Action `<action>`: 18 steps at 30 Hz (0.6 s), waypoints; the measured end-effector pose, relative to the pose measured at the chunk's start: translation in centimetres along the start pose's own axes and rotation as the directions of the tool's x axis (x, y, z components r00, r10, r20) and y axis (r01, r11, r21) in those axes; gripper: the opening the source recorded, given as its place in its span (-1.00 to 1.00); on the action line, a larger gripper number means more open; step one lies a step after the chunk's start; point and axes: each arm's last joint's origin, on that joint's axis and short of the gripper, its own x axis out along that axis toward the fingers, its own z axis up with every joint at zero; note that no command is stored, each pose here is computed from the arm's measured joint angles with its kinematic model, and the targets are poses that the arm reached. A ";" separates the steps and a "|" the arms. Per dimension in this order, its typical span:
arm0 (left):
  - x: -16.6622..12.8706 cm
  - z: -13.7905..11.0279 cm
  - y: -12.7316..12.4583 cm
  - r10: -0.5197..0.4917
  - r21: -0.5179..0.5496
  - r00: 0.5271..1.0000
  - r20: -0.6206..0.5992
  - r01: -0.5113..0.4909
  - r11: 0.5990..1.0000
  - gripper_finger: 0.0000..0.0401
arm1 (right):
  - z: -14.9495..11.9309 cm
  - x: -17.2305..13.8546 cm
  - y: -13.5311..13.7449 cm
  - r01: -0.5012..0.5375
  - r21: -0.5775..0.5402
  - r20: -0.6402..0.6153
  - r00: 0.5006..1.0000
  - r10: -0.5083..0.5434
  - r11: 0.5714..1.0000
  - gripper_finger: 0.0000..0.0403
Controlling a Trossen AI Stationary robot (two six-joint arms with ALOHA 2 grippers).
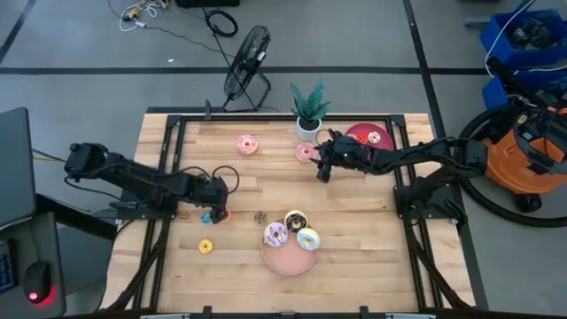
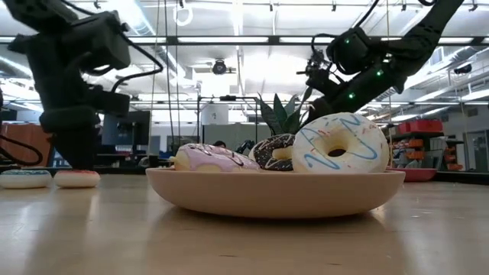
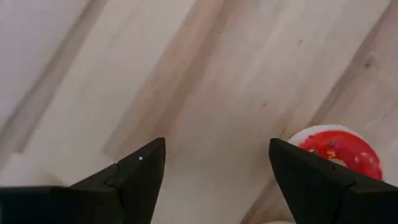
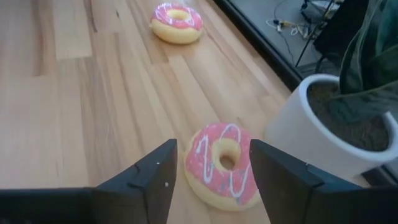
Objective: Pick & Place donuts
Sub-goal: Put the small red donut on the red plate
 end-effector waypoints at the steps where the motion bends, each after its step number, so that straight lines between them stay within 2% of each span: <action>1: 0.2 -0.2 0.0 -0.012 -0.006 1.000 0.014 0.013 1.000 0.44 | -0.1 0.0 0.1 -0.003 0.001 -0.008 1.000 0.003 1.000 0.04; 8: 0.1 -0.4 0.1 -0.060 -0.020 0.998 0.027 0.060 0.998 0.35 | -0.2 -0.1 0.9 -0.030 -0.001 -0.031 0.999 0.030 1.000 0.04; 13: -1.5 -0.1 0.4 -0.110 -0.045 0.987 0.115 0.116 0.992 0.32 | -0.3 -0.2 1.6 -0.052 -0.015 -0.038 0.998 0.052 0.999 0.04; 18: -2.7 -0.5 -0.4 -0.187 0.000 0.968 0.170 0.190 0.982 0.31 | -0.3 -0.3 2.1 -0.070 -0.027 -0.044 0.997 0.069 0.997 0.04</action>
